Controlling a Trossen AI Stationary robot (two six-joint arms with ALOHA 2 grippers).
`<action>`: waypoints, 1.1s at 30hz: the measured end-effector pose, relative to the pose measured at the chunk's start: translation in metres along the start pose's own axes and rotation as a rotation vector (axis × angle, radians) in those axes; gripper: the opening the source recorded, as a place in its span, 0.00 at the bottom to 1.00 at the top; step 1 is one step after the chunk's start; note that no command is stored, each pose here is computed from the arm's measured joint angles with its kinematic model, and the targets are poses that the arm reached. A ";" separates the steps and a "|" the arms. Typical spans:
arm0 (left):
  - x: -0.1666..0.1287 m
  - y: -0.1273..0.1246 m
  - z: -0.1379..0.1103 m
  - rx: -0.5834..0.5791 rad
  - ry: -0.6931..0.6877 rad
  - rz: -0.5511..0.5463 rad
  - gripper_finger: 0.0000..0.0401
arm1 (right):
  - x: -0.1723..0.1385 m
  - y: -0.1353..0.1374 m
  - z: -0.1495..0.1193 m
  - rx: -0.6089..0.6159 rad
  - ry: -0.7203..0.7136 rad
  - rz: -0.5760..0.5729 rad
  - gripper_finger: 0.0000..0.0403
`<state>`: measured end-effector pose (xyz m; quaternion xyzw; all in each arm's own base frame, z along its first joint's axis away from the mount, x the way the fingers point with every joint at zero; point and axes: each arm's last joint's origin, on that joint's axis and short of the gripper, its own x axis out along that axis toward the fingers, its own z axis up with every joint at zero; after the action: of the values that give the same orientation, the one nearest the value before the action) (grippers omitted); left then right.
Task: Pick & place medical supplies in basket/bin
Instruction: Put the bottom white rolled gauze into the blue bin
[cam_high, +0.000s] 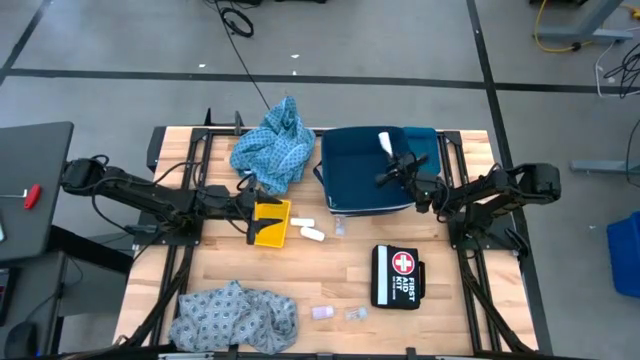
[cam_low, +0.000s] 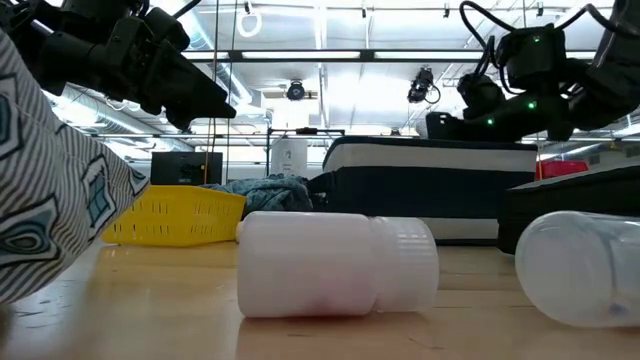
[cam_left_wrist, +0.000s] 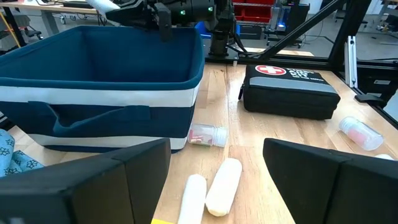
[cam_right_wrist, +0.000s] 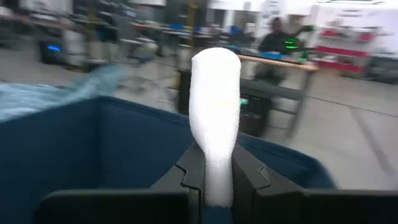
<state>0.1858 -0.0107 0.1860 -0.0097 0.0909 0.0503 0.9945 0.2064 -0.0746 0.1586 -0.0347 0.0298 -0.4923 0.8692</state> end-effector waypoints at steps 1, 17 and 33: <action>0.000 0.000 0.000 0.000 0.000 0.000 0.65 | 0.001 0.000 0.000 0.010 -0.004 0.017 0.09; 0.000 0.000 0.000 0.000 0.000 0.000 0.65 | -0.002 -0.014 0.001 -0.195 0.068 -0.439 0.09; 0.000 0.000 0.000 0.000 0.000 0.000 0.65 | -0.007 -0.021 0.011 -0.440 0.196 -0.687 0.09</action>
<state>0.1858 -0.0107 0.1860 -0.0097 0.0911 0.0503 0.9945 0.1857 -0.0795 0.1712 -0.1804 0.2033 -0.7364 0.6196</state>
